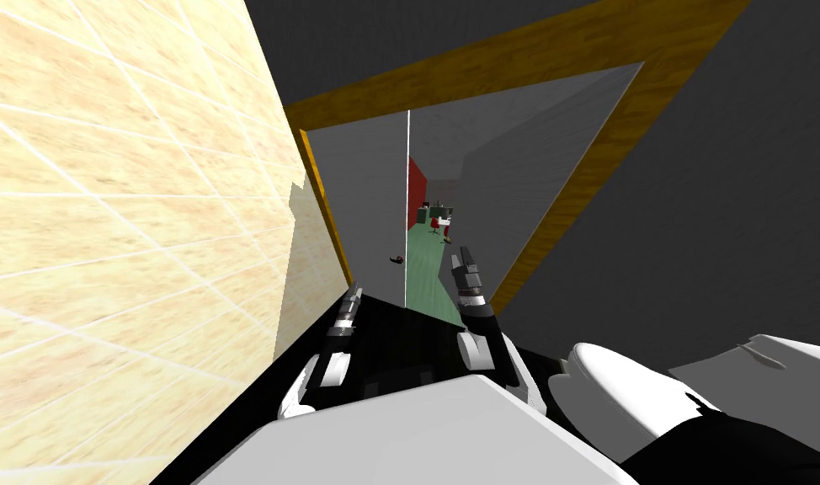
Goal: Push the door open
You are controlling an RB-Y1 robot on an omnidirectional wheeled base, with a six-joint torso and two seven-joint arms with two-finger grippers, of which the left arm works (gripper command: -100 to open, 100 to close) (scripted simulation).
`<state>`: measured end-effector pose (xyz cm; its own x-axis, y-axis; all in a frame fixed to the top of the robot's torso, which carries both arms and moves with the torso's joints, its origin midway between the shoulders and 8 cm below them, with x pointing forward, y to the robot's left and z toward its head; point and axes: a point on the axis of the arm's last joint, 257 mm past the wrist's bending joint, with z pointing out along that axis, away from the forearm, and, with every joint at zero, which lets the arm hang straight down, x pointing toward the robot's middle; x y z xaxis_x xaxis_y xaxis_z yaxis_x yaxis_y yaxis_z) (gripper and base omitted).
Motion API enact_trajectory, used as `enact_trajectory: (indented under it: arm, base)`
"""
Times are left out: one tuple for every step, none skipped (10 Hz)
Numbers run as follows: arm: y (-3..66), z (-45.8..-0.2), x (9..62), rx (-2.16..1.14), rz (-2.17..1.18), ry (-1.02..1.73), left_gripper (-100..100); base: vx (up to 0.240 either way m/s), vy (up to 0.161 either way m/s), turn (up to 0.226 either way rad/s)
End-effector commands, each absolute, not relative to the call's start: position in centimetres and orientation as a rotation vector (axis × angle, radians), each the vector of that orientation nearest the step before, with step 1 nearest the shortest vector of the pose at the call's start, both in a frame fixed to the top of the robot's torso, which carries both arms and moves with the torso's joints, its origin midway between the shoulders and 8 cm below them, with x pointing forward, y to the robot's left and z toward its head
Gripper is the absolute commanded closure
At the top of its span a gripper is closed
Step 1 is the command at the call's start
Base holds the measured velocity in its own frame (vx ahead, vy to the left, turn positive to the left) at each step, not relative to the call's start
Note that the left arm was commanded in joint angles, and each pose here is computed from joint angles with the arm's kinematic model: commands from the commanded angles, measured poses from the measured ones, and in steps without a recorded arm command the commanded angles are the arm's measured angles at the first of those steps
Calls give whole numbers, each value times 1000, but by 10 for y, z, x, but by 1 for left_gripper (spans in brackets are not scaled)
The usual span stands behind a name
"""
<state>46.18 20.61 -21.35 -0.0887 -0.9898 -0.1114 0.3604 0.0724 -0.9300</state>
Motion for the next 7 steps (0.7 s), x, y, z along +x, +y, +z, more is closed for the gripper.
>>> enact_trajectory:
  arm:
    - [198, -226, 466, -832, -1378, 1079, -100]
    - [198, -229, 466, -837, -1375, 1084, -100]
    - [194, -238, 468, -845, -1381, 1101, -100]
    - [190, -246, 469, -853, -1385, 1117, -100]
    - [186, -253, 471, -861, -1390, 1133, -100]
    - [182, -261, 472, -869, -1395, 1149, -100]
    - [178, -269, 474, -877, -1400, 1165, -100]
  base:
    - [91, 9, -27]
    - [57, 13, -7]
    - [57, 1, -12]
    - [73, -6, -30]
    - [82, 0, -28]
    - [104, 10, -21]
    - [116, 2, -23]
